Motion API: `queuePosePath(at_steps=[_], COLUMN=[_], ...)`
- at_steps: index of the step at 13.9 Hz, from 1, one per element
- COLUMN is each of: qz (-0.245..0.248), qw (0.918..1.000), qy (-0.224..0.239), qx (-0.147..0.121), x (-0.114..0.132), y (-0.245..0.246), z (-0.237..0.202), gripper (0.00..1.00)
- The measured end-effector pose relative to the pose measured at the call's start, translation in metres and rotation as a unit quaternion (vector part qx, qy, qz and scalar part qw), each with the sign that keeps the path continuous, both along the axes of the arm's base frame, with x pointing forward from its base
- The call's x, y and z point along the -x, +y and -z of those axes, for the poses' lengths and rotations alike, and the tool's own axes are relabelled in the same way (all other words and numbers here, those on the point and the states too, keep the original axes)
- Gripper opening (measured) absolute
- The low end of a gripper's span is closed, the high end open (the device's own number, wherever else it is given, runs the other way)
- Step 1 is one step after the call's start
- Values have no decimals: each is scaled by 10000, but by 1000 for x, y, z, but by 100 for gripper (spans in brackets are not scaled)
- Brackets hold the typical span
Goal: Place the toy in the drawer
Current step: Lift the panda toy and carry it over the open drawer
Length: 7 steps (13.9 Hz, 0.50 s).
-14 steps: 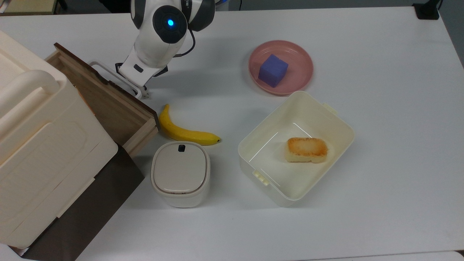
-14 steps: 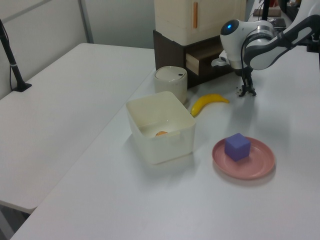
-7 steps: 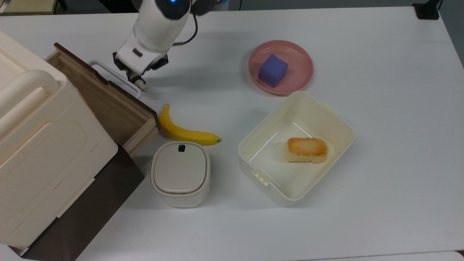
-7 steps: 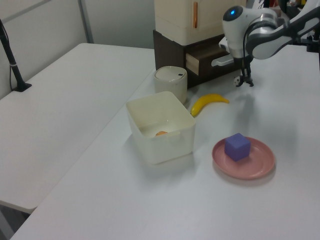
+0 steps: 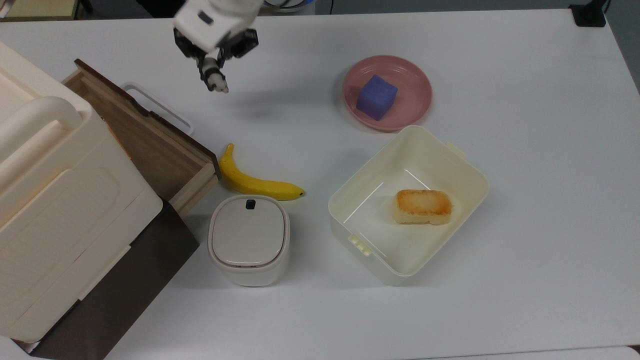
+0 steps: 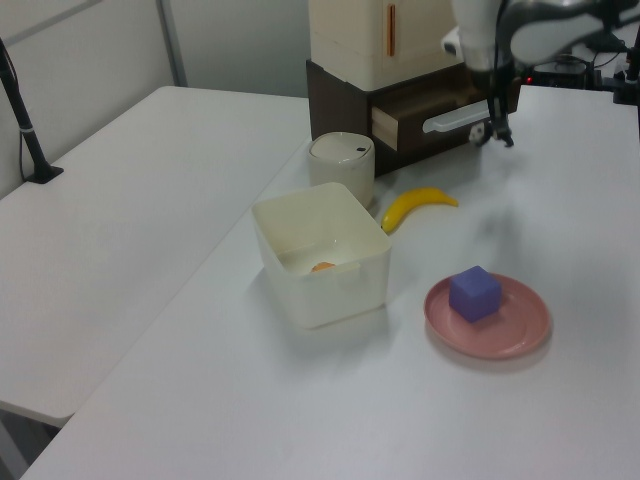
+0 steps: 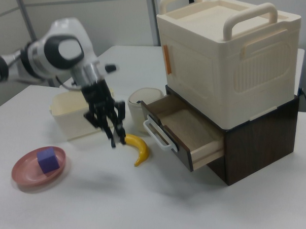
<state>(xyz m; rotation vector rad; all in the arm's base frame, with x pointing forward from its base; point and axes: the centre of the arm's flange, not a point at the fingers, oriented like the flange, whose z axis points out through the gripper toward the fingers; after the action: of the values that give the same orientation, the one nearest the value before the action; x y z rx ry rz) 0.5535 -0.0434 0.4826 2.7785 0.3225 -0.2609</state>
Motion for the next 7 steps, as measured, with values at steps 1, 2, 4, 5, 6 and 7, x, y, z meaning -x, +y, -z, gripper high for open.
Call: queuePosePath(at_steps=[1,2,4,5,6,7], qz=[40,113,407,564,742,904], qw=[9999,9994,9966,9945,9915,9880], qy=[-123,-265,-596,-708,-841,-993], qx=[-100,-182,-402,-527,-660,-758], x=[-4,-7,-10,-10,-10,-10], y=[-3,-10,-38,-51,-66,-82], z=[-20,-37,-67,-76,-83,-90], gripper=[34,34,34,34,34,34])
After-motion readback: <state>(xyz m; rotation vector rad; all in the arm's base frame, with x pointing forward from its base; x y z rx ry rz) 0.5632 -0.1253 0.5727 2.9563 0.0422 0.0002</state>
